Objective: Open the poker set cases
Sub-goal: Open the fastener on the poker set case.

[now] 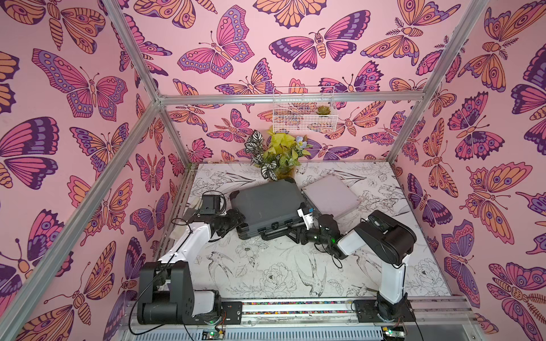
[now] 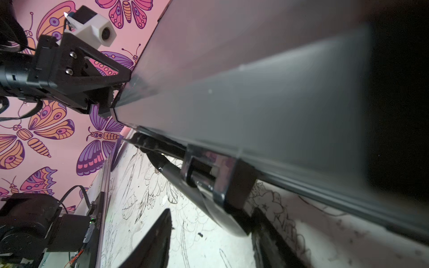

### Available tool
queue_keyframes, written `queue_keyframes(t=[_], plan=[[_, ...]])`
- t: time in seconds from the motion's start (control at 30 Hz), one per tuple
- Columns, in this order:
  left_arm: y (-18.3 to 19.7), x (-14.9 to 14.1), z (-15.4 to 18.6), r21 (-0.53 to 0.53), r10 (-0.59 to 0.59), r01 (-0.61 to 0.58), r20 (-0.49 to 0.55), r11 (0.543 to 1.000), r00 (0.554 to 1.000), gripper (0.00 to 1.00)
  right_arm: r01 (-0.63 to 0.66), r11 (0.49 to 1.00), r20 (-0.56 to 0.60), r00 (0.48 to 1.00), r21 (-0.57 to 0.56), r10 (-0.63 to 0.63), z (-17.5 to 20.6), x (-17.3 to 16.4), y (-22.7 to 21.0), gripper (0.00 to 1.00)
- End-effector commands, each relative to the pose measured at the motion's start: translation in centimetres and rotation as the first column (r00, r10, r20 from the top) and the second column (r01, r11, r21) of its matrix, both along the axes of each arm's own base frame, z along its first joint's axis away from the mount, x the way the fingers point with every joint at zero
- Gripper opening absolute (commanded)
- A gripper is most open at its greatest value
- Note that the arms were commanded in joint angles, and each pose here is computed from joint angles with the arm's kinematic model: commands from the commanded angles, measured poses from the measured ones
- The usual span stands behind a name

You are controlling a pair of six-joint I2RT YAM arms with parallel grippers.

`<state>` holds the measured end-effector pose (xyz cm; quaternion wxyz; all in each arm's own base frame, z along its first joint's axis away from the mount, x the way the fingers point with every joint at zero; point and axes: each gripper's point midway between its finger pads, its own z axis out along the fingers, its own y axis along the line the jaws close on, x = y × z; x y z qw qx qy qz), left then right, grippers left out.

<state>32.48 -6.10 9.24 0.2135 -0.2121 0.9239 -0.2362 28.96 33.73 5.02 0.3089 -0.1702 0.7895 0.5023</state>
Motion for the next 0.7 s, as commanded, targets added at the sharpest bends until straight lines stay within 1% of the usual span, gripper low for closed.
queue_keyframes(t=[0.0, 0.17, 0.3, 0.4, 0.53, 0.67], plan=[[0.9, -2.2, -3.0, 0.046, 0.026, -0.021, -0.129, 0.999, 0.991, 0.76, -0.081, 0.991, 0.050, 0.996, 0.103, 0.076, 2.7, -0.9, 1.4, 0.53], [0.9, -2.3, -2.9, 0.048, 0.027, -0.021, -0.127, 0.999, 0.992, 0.76, -0.083, 0.991, 0.039, 0.996, 0.109, 0.079, 2.7, -1.1, 1.4, 0.49], [0.9, -2.2, -2.8, 0.051, 0.025, -0.019, -0.121, 0.998, 0.992, 0.76, -0.065, 0.992, 0.028, 0.998, 0.112, 0.062, 2.7, -0.8, 1.4, 0.48], [1.1, -2.0, -2.4, 0.061, 0.026, -0.019, -0.104, 0.998, 0.994, 0.76, -0.025, 0.992, -0.028, 0.999, 0.120, 0.029, 2.5, -0.3, 1.3, 0.47], [1.1, -1.3, -1.0, 0.075, -0.001, 0.004, -0.052, 0.997, 0.999, 0.76, 0.037, 0.991, -0.135, 0.991, 0.129, -0.019, 1.8, 0.3, 1.3, 0.41], [1.5, -0.7, 0.6, 0.116, -0.025, 0.024, 0.008, 0.993, 1.000, 0.76, 0.060, 0.988, -0.160, 0.986, 0.140, -0.037, 1.5, 0.3, 1.1, 0.38]])
